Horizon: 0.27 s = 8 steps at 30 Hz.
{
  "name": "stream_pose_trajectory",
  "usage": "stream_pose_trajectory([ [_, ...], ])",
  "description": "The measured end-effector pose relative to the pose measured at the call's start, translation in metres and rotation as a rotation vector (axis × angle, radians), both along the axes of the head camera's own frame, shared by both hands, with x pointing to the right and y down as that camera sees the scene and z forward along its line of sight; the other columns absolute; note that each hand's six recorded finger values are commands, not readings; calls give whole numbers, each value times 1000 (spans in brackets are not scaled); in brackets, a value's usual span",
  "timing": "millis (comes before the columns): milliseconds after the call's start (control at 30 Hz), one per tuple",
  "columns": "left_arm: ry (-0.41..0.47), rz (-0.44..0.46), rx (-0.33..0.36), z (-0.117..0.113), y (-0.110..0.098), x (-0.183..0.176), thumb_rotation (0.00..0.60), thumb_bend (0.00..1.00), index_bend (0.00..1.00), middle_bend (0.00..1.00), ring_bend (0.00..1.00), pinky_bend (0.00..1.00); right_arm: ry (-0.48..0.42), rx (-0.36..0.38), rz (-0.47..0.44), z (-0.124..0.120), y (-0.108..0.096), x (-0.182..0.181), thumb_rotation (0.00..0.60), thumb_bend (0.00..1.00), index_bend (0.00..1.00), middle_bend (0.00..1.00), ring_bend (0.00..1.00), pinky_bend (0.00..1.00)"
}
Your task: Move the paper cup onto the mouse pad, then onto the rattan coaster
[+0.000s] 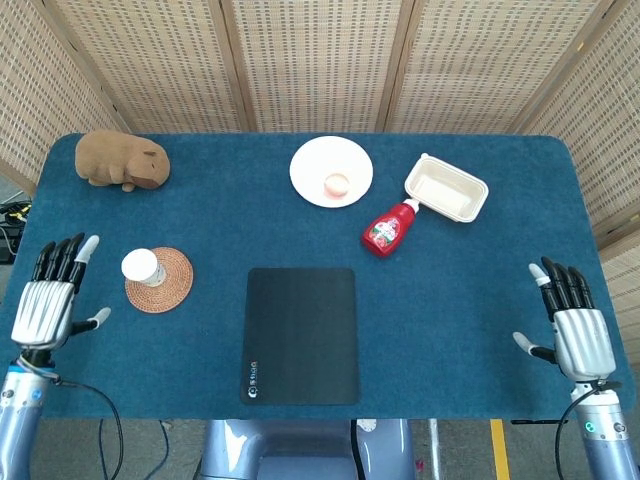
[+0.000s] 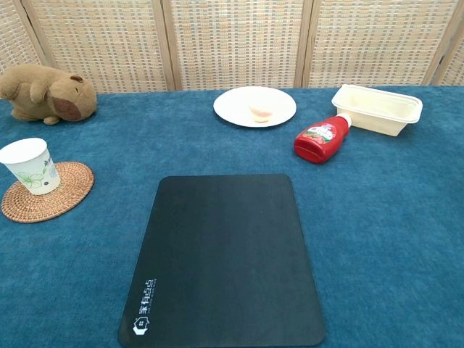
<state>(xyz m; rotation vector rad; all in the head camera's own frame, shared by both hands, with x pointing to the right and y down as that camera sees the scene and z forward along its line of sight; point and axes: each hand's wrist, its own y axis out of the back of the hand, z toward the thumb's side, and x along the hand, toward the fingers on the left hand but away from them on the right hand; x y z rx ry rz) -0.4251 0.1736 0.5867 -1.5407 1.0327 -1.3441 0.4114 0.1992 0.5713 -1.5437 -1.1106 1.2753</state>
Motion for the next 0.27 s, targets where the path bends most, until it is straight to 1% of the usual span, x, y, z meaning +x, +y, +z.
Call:
stream_pose_trajectory([
  [67, -6, -4, 5, -2, 15, -4, 600, 167, 0, 0, 0, 0, 19, -1, -8, 1, 0, -1, 600, 46, 0, 0, 0, 0],
  [200, -25, -6, 12, -7, 35, -12, 600, 164, 0, 0, 0, 0, 51, -16, -19, 2, 2, -4, 600, 48, 0, 0, 0, 0],
  [267, -35, -6, 13, -9, 44, -18, 600, 147, 0, 0, 0, 0, 67, -25, -25, 3, 3, -6, 600, 47, 0, 0, 0, 0],
])
